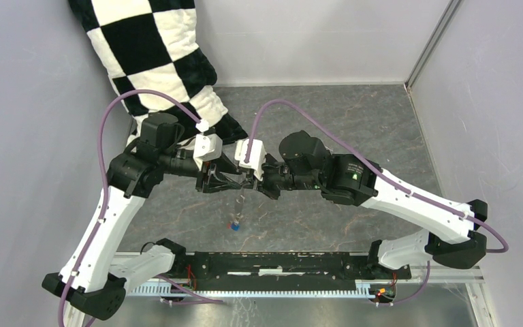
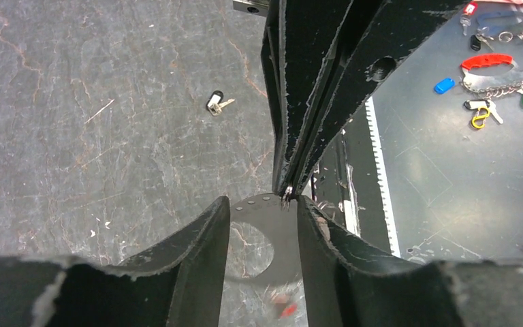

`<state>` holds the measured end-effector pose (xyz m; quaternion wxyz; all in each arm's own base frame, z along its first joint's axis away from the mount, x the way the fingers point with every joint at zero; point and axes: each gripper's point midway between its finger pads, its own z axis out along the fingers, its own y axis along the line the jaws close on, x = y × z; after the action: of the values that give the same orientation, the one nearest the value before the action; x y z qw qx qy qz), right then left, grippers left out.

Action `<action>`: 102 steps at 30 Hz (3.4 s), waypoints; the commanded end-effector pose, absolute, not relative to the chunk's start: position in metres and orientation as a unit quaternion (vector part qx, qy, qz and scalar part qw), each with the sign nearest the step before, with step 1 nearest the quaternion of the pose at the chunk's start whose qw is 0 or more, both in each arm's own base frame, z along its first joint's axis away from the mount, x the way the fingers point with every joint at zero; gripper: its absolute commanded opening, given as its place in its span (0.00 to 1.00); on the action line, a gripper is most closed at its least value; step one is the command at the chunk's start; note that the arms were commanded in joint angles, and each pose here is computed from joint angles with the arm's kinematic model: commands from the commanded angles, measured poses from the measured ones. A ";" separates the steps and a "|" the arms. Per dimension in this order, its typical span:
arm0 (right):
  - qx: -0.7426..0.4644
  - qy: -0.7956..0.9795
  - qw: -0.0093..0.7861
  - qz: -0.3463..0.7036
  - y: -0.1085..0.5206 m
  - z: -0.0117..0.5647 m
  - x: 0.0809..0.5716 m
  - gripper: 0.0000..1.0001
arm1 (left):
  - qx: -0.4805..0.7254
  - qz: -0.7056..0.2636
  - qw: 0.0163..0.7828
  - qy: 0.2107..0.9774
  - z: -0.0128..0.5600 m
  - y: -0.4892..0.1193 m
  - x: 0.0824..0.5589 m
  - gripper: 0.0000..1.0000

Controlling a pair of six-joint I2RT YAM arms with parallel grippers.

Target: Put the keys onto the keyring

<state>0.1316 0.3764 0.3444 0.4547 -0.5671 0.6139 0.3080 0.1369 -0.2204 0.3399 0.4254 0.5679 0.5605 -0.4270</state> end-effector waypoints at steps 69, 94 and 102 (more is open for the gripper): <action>-0.396 0.594 0.587 0.382 0.316 0.390 0.133 0.61 | 0.653 -0.283 0.638 0.293 0.387 -0.214 0.113 0.02; -0.387 0.604 0.583 0.381 0.321 0.386 0.137 0.59 | 0.608 -0.401 0.519 0.447 0.353 -0.213 0.103 0.02; -0.341 0.737 0.524 0.257 0.303 0.265 0.170 0.67 | 0.561 -0.417 0.422 0.577 0.292 -0.215 0.134 0.02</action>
<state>0.1495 0.3159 0.3400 0.5632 -0.3803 0.6531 0.3340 0.1286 -0.2159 0.3131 0.4820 0.6008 0.5049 -0.3896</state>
